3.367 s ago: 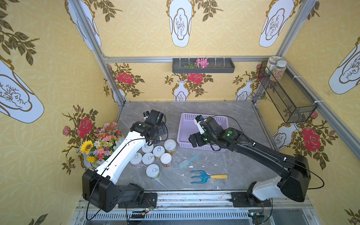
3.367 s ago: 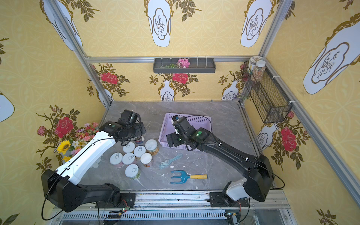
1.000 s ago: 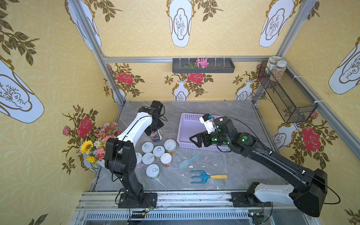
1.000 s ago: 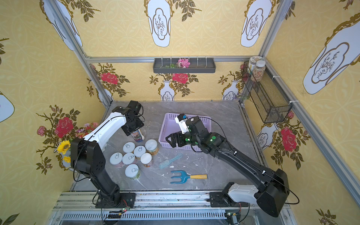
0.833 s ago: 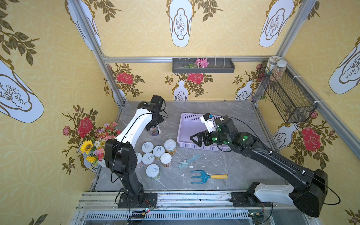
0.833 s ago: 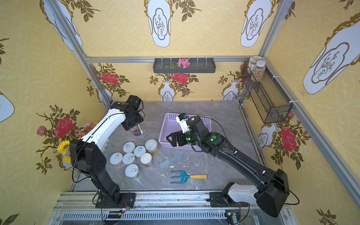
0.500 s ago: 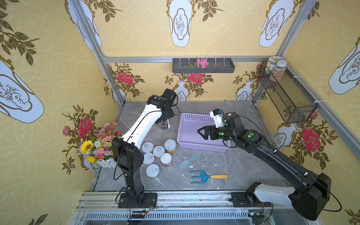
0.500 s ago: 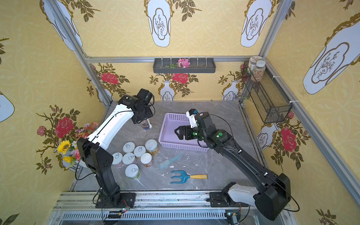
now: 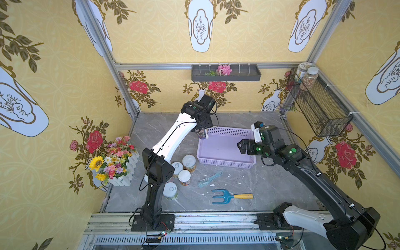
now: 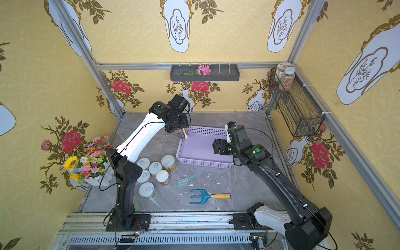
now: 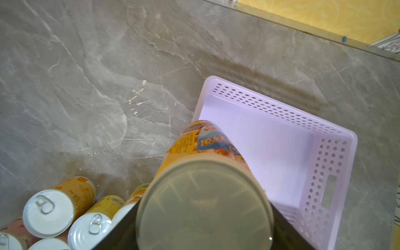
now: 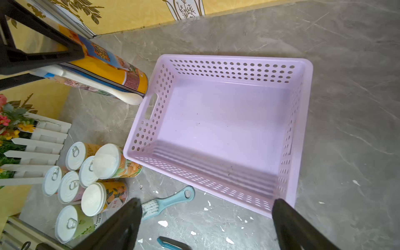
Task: Put the canned food in the basket
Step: Place the canned food in the basket.
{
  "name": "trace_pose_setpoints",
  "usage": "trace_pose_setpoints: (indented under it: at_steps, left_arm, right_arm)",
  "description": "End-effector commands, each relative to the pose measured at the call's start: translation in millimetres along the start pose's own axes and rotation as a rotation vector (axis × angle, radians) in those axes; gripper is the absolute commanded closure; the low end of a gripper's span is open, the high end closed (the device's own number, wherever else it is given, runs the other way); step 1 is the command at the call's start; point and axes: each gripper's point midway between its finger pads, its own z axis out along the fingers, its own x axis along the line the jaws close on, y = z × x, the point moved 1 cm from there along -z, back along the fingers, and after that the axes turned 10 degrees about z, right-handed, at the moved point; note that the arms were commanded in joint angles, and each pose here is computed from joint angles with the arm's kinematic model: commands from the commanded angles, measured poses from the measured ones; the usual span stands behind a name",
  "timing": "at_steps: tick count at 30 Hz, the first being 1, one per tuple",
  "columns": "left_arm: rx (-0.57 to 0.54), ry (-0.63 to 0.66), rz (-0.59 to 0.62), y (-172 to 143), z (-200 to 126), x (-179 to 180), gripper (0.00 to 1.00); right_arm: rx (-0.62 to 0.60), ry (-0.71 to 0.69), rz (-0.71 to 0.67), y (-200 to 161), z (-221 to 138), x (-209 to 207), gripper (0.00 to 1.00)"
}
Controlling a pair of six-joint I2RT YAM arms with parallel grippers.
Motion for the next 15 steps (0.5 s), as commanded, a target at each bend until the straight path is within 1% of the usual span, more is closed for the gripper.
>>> trace_pose_setpoints:
  at_steps: [1,6,15]
  left_arm:
    - [-0.038,-0.05,0.045,10.4,9.6,-18.9,0.61]
    - [-0.058,-0.087,0.101,18.7,31.7,-36.4,0.65]
    - [-0.088,-0.05,0.177,29.1,66.2,-45.5,0.67]
  right_arm:
    - [-0.005,-0.036,-0.013,-1.2,-2.0,-8.0,0.03]
    - [-0.001,-0.035,-0.005,-3.8,-4.0,-9.4,0.03]
    - [0.011,-0.041,0.001,-7.6,-4.0,-11.7,0.03]
